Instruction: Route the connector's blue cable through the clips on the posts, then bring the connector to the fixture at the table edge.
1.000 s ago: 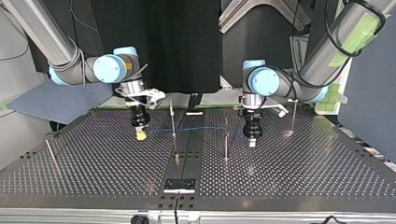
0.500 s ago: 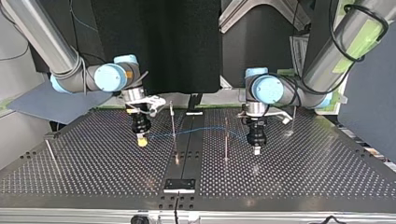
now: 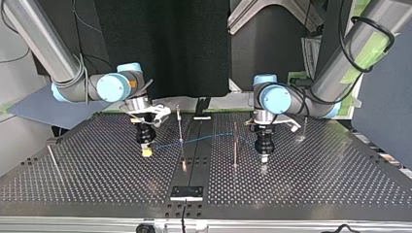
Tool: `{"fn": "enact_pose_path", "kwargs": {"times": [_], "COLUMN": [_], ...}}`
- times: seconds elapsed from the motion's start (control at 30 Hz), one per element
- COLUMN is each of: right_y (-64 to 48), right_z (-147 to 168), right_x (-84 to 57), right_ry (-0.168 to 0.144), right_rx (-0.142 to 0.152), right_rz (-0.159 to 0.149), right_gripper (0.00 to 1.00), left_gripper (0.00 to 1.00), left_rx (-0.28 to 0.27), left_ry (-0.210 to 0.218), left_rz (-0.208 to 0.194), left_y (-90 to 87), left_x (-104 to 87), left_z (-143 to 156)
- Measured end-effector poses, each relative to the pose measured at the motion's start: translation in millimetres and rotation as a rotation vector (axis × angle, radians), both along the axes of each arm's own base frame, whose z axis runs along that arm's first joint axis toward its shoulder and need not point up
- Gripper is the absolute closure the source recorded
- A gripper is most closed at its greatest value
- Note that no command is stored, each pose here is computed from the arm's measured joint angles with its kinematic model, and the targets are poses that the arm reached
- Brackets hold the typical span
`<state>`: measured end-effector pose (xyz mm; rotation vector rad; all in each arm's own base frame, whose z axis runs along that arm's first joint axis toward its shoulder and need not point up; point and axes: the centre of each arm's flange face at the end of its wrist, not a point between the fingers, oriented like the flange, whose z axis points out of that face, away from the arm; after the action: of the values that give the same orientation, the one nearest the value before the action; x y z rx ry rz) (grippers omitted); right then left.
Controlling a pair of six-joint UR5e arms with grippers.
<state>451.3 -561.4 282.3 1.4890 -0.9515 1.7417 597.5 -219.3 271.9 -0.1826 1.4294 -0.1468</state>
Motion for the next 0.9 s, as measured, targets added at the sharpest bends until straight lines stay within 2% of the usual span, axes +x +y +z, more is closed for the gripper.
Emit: {"fn": "enact_pose_path", "kwargs": {"times": [0.17,0.43,0.47,0.5,0.57,0.7,0.77,0.8,0.87,0.9], "right_y": [-7.3,-9.1,-9.1,-8.9,-8.7,-7.7,-7.1,-6.8,-6.1,-5.7], "right_z": [-5.8,-10.7,-11.0,-11.3,-11.8,-12.7,-12.9,-13.0,-13.3,-13.5], "right_x": [-1.6,-1.8,-1.8,-1.7,-1.7,-0.9,-0.4,-0.1,0.4,0.6], "right_ry": [0.007,0.015,0.016,0.018,0.019,0.023,0.024,0.025,0.026,0.027], "right_rx": [0.015,0.026,0.026,0.027,0.029,0.033,0.035,0.036,0.037,0.039], "right_rz": [-0.006,-0.003,-0.003,-0.002,-0.002,0.003,0.004,0.005,0.006,0.007], "right_gripper": [1.0,1.0,1.0,1.0,1.0,1.0,1.0,1.0,1.0,1.0], "left_gripper": [1.0,1.0,0.95,0.95,0.73,0.67,0.48,0.48,0.0,0.0], "left_rx": [0.0,0.003,0.004,0.006,0.014,0.044,0.059,0.067,0.075,0.078], "left_ry": [0.004,0.009,0.009,0.009,0.012,0.027,0.04,0.051,0.064,0.069], "left_rz": [0.001,0.003,0.002,0.002,0.003,0.008,0.016,0.022,0.031,0.034], "left_y": [0.4,0.1,-0.3,-1.0,-1.7,-3.1,-2.5,-1.8,-0.7,0.0], "left_x": [-0.1,-0.8,-1.0,-1.3,-2.0,-4.1,-5.4,-6.4,-7.5,-7.9], "left_z": [-0.5,-1.0,-1.1,-1.1,-1.7,-3.3,-4.6,-5.7,-7.0,-7.4]}}
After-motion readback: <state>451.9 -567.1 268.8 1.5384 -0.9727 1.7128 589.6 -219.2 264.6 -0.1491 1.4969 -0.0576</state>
